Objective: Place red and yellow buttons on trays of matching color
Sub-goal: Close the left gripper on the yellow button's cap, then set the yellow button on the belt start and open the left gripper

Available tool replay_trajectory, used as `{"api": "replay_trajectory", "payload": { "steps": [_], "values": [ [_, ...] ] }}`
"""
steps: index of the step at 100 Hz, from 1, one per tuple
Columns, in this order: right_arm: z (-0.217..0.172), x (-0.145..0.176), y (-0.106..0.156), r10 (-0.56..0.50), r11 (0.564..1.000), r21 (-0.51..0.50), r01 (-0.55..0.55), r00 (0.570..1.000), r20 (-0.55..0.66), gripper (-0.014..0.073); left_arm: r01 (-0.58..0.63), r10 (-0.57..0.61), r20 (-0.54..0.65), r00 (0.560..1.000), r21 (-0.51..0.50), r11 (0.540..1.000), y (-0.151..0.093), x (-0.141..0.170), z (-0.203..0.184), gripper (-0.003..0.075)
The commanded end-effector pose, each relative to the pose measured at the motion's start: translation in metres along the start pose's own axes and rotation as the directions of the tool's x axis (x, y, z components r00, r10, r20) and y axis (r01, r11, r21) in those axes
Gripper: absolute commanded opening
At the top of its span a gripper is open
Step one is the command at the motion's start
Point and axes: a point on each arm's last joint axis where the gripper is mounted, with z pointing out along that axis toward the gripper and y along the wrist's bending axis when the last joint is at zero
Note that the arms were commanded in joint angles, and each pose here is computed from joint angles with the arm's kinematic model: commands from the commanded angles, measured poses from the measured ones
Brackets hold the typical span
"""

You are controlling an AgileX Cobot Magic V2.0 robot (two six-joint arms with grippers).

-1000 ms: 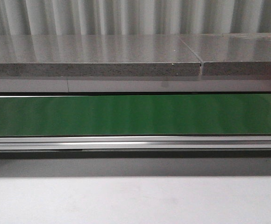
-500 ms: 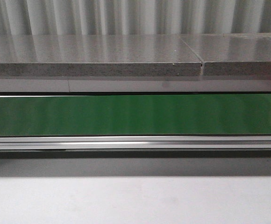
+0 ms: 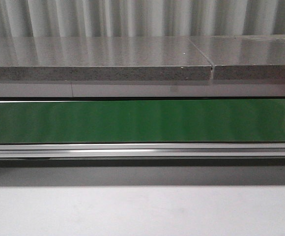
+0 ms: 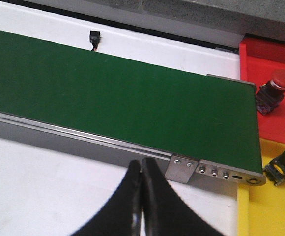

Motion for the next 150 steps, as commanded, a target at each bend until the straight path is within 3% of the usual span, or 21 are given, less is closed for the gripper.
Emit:
{"api": "replay_trajectory", "payload": {
  "steps": [1,26,54,85,92,105,112,150],
  "values": [
    [-0.004,-0.013,-0.001,-0.015,1.000,0.012,0.015,0.996,0.083,-0.0066,-0.063,0.058,0.103,0.993,0.041,0.997,-0.022,-0.009,-0.021,0.0186],
    [-0.004,-0.013,-0.001,-0.015,1.000,0.012,0.015,0.996,0.083,-0.0066,-0.236,0.219,0.115,0.969,0.157,0.959,-0.086,0.001,-0.019,0.0186],
    [-0.004,-0.013,-0.001,-0.015,1.000,0.012,0.015,0.996,0.083,-0.0066,-0.284,0.266,0.102,0.959,0.259,0.923,-0.125,0.012,-0.014,0.0186],
    [-0.004,-0.013,-0.001,-0.015,1.000,0.012,0.015,0.996,0.083,-0.0066,-0.294,0.282,0.083,0.956,0.264,0.919,-0.131,0.014,-0.002,0.0209],
    [-0.004,-0.013,-0.001,-0.015,1.000,0.012,0.015,0.996,0.083,-0.0066,-0.295,0.283,0.085,0.955,0.264,0.918,-0.132,0.014,-0.002,0.0277],
    [-0.004,-0.013,-0.001,-0.015,1.000,0.012,0.015,0.996,0.083,-0.0066,-0.294,0.281,0.087,0.956,0.265,0.918,-0.132,0.014,-0.002,0.0501],
    [-0.004,-0.013,-0.001,-0.015,1.000,0.012,0.015,0.996,0.083,-0.0066,-0.291,0.278,0.086,0.957,0.267,0.919,-0.132,0.014,-0.002,0.0561],
    [-0.004,-0.013,-0.001,-0.015,1.000,0.012,0.015,0.996,0.083,-0.0066,-0.216,0.160,0.205,0.966,0.292,0.932,-0.126,-0.007,-0.036,0.0565]
  ]
}}
